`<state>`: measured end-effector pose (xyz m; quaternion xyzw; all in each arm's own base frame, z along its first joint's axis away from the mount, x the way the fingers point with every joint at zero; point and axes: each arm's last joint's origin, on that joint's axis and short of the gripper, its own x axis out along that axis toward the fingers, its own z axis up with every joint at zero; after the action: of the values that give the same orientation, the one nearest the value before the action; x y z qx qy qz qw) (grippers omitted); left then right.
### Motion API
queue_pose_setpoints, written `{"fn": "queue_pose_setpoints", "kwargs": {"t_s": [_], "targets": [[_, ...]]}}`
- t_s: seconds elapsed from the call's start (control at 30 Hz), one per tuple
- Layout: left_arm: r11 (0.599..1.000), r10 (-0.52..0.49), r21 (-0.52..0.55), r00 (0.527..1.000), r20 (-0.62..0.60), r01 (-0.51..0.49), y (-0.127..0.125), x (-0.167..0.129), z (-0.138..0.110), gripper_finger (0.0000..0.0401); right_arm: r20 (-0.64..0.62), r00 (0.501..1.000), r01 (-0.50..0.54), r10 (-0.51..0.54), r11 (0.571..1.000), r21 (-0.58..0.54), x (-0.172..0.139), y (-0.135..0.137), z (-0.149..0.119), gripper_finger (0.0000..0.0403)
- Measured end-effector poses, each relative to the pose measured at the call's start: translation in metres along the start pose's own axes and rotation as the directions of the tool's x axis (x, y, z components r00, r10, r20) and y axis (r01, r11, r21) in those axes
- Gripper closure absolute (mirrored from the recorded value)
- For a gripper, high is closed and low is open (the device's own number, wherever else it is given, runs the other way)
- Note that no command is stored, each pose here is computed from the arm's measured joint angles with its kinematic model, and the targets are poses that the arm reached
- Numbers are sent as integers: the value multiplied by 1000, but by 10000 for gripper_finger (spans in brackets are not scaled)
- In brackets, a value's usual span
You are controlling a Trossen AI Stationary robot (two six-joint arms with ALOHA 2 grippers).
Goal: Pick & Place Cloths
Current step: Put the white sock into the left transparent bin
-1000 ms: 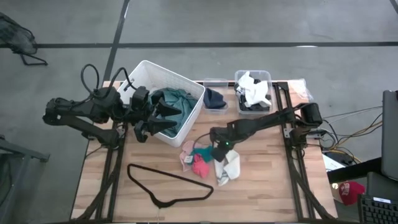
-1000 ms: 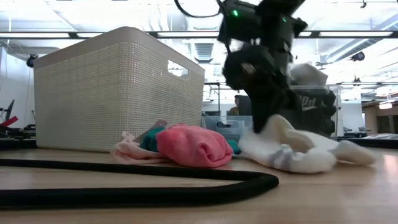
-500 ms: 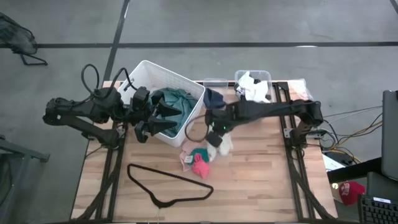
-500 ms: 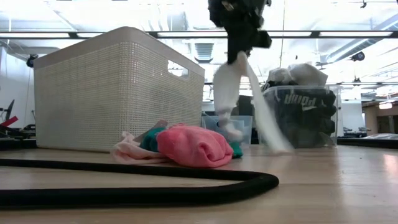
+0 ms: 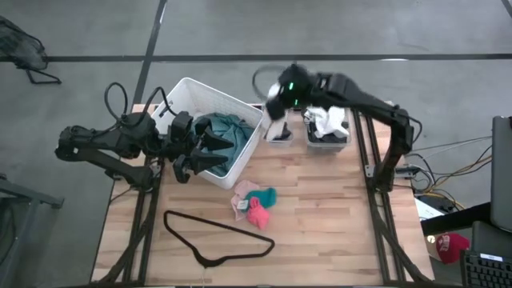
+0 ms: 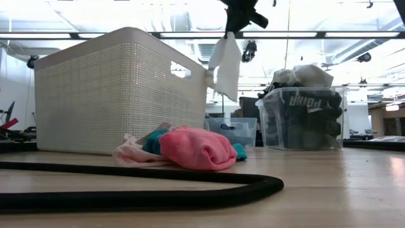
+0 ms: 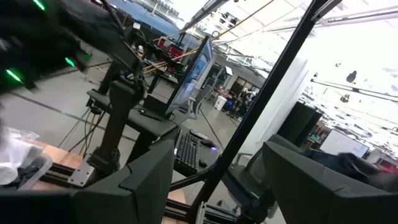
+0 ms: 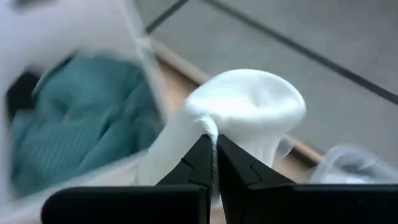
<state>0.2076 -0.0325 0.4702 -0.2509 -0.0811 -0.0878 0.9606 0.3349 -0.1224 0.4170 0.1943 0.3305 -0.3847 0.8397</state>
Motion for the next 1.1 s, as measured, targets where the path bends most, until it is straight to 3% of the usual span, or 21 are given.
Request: {"fn": "queue_pose_setpoints", "kwargs": {"t_s": [0.17, 0.33, 0.6, 0.9, 1.1], "targets": [[1000, 0, -5, 1000, 0, 0, 0, 0, 0, 151, 113, 993, 15, -30, 992, 128, 13, -36, 28, 394], [1000, 2, -21, 1000, -3, -2, 0, 0, 0, 151, 79, 996, -62, 46, 973, 221, 35, -57, 33, 394], [999, 24, -23, 999, -46, -25, 2, 0, -4, 151, -69, 997, -11, 34, 951, 308, 73, -62, 4, 394], [999, 24, -22, 999, -45, -25, 2, 0, -4, 151, -227, 973, 43, 31, 949, 313, 118, -57, -48, 394], [999, 24, -20, 999, -45, -25, 2, 0, -4, 151, -303, 951, 48, 67, 933, 357, 132, -57, -69, 365]]}}
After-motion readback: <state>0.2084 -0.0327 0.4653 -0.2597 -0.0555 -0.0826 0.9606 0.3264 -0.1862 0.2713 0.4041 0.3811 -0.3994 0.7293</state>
